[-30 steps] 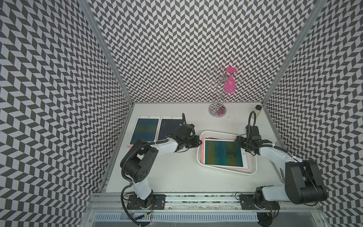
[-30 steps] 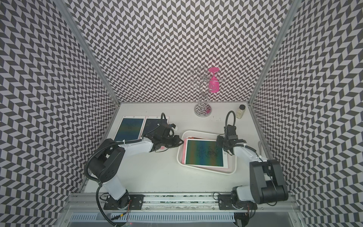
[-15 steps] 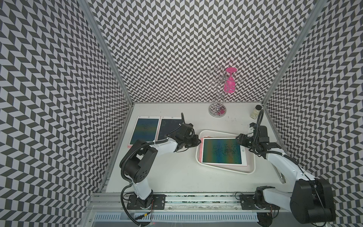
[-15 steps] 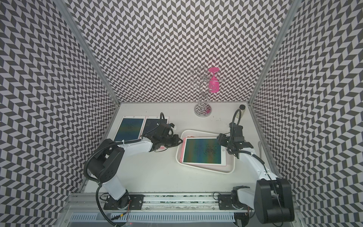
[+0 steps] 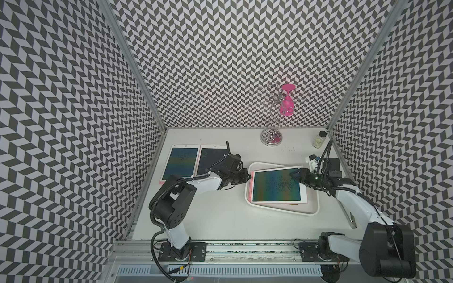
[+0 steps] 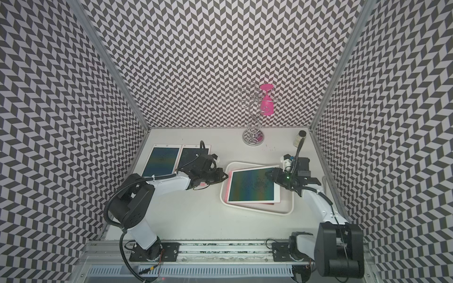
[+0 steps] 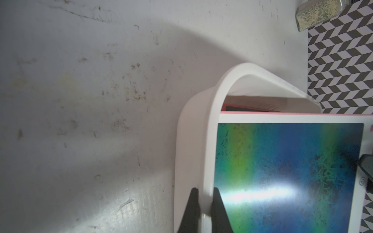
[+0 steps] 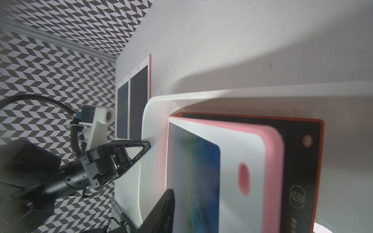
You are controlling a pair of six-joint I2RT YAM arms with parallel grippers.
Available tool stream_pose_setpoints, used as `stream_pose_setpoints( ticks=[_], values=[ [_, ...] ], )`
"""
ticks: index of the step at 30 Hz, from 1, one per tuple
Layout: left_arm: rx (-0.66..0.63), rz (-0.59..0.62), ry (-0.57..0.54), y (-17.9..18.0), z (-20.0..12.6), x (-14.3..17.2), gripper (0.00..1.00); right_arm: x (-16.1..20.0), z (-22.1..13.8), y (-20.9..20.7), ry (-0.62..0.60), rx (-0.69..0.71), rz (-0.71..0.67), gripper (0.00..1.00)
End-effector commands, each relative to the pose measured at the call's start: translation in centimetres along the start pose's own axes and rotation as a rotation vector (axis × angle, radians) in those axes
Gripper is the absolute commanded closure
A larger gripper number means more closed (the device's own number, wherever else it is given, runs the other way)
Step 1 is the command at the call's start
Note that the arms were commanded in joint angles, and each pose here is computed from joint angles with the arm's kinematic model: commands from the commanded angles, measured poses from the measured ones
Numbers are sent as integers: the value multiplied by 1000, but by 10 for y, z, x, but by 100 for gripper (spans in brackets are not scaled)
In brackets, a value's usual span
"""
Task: Take out the writing tablet from the storage box
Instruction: Adjust the storage box at the center of the board.
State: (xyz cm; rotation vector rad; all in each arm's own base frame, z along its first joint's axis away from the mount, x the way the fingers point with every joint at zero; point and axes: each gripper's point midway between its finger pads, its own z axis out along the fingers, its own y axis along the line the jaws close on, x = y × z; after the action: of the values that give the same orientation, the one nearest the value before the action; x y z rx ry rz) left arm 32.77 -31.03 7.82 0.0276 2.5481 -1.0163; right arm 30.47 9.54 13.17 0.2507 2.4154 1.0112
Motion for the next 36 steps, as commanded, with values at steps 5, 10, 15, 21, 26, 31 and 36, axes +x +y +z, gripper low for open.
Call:
stream_pose_setpoints(
  ticks=[5,10,15,21,26,31,36],
  values=[
    [91,20,-3,-34,-11,-4,78,-2,-8,17,9,-99,2,75],
    [81,60,-55,-38,-21,-28,71,-13,-19,22,-20,-93,-12,100],
    [122,66,-94,-43,-35,-46,65,-23,-30,37,-35,-147,-24,100],
    [143,112,-172,-48,-63,-75,64,-39,-47,77,-38,-326,-41,100],
    [154,108,-199,-39,-78,-89,63,-61,-59,100,-66,-394,-63,100],
    [171,123,-200,-38,-81,-92,63,-77,-66,114,-77,-422,-79,100],
    [232,123,-200,-43,-87,-89,60,-85,-66,119,-77,-448,-74,100]
  ],
)
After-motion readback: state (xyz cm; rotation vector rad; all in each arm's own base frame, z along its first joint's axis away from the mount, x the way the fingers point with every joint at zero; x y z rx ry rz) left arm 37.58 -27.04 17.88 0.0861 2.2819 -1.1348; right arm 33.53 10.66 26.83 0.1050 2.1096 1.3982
